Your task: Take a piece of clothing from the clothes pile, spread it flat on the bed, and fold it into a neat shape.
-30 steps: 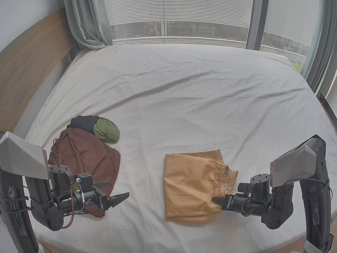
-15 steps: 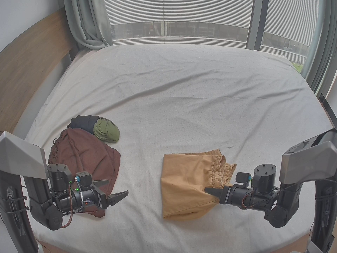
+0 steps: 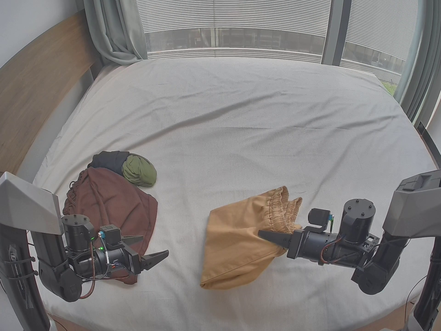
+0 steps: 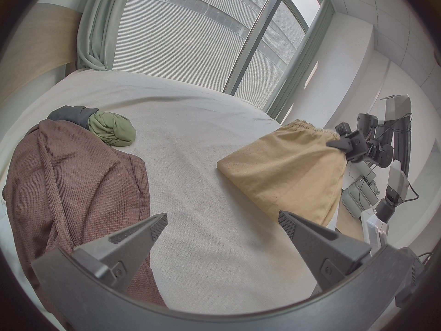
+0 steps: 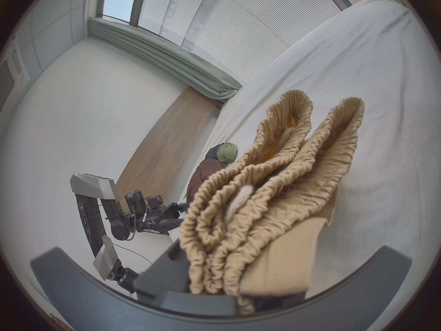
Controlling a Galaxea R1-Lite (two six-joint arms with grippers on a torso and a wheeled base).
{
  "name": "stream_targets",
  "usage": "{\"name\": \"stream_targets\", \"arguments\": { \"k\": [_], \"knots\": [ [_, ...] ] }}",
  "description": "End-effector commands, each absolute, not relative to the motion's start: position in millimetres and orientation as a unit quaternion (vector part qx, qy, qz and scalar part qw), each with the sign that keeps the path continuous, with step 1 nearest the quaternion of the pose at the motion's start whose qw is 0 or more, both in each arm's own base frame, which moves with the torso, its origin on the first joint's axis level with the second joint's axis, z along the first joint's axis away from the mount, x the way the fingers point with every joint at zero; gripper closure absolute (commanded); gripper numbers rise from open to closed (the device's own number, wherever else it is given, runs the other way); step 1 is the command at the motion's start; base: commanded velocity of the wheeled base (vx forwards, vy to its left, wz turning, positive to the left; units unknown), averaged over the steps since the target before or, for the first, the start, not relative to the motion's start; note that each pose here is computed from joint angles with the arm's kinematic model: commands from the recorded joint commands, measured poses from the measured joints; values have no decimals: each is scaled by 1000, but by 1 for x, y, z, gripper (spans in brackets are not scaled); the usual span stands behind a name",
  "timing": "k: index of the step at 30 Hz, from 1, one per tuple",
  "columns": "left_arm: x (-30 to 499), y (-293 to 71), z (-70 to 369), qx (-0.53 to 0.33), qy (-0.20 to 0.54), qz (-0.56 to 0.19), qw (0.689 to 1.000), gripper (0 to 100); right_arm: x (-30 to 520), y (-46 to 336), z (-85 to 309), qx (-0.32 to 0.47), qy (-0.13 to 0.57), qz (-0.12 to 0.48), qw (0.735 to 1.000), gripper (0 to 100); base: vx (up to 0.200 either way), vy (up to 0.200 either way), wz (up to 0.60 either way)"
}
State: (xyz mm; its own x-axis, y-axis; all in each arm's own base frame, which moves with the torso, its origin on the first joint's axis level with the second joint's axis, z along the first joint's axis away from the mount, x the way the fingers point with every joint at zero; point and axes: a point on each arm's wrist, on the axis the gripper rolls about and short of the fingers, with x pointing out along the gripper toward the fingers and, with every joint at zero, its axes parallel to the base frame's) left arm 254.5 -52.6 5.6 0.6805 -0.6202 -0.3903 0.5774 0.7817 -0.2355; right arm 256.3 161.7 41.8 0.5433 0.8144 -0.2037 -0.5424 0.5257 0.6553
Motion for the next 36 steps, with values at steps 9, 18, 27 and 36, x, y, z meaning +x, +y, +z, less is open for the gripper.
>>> {"name": "stream_targets", "arguments": {
  "k": [9, 18, 27, 36],
  "knots": [
    [254, -53, 6, -45, 228, -328, 915, 0, 275, 177, 72, 283, 200, 433, 832, 100, 0, 0, 0],
    [254, -54, 5, -46, 230, -330, 914, 0, 290, 185, 88, 292, 181, 437, 831, 100, 0, 0, 0],
    [254, -55, 5, -46, 230, -331, 914, 0, 307, 191, 114, 294, 165, 439, 833, 100, 0, 0, 0],
    [254, -56, 5, -45, 229, -332, 914, 0, 325, 196, 130, 295, 158, 436, 836, 100, 0, 0, 0]
  ]
}}
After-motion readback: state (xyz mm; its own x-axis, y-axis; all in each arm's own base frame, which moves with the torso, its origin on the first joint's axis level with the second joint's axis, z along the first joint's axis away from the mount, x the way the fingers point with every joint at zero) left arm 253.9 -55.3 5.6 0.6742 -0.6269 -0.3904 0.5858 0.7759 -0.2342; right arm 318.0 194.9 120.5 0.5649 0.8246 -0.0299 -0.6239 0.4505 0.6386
